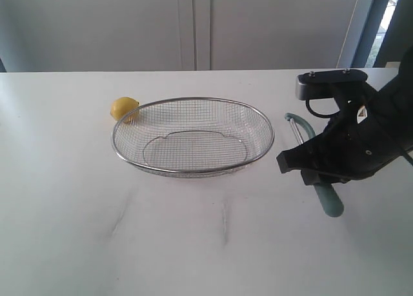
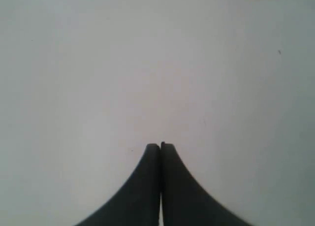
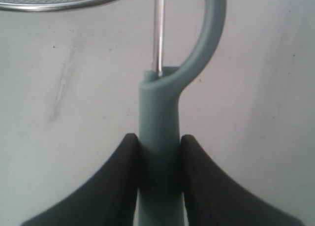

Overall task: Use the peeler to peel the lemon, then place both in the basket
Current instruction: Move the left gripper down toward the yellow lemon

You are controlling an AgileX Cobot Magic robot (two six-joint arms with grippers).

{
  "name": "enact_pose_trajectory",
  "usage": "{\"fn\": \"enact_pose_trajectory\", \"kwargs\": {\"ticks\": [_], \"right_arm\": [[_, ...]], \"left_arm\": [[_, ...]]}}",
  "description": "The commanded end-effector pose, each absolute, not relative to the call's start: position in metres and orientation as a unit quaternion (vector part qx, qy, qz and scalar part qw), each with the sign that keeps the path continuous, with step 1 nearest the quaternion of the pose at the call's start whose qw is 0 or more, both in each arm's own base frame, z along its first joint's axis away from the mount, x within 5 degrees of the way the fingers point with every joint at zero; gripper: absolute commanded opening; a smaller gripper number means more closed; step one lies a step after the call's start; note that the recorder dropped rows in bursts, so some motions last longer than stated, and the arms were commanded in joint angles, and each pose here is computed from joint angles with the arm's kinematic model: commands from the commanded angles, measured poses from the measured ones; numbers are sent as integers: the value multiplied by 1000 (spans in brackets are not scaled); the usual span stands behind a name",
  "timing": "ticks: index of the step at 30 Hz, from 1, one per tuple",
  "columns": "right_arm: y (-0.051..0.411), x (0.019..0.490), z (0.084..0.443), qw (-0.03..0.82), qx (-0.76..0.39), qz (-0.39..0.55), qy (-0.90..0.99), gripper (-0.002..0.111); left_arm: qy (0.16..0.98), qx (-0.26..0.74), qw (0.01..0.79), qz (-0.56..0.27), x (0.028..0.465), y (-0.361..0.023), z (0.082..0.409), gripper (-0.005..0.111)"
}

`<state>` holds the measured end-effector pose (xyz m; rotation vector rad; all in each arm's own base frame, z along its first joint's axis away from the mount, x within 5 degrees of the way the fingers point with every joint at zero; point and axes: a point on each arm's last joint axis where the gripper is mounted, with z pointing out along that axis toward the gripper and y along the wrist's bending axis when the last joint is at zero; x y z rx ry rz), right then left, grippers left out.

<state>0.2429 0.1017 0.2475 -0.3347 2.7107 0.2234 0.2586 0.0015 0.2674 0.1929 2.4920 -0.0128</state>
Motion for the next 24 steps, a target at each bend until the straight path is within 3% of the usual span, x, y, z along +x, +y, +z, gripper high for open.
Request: {"fn": "enact_pose_trajectory", "kwargs": {"ticks": [1,7,24], "right_arm": [[102,242,250,208,-118,83,967,0],[102,242,250,208,-118,83,967,0],[102,242,249,207,-118,83,968,0]], "left_arm": [[948,115,294,-46,275,-8,273,0],[954,179,228,-74,316,-17,276,0],[929,298,206,-77,403,-55,265,0]]}}
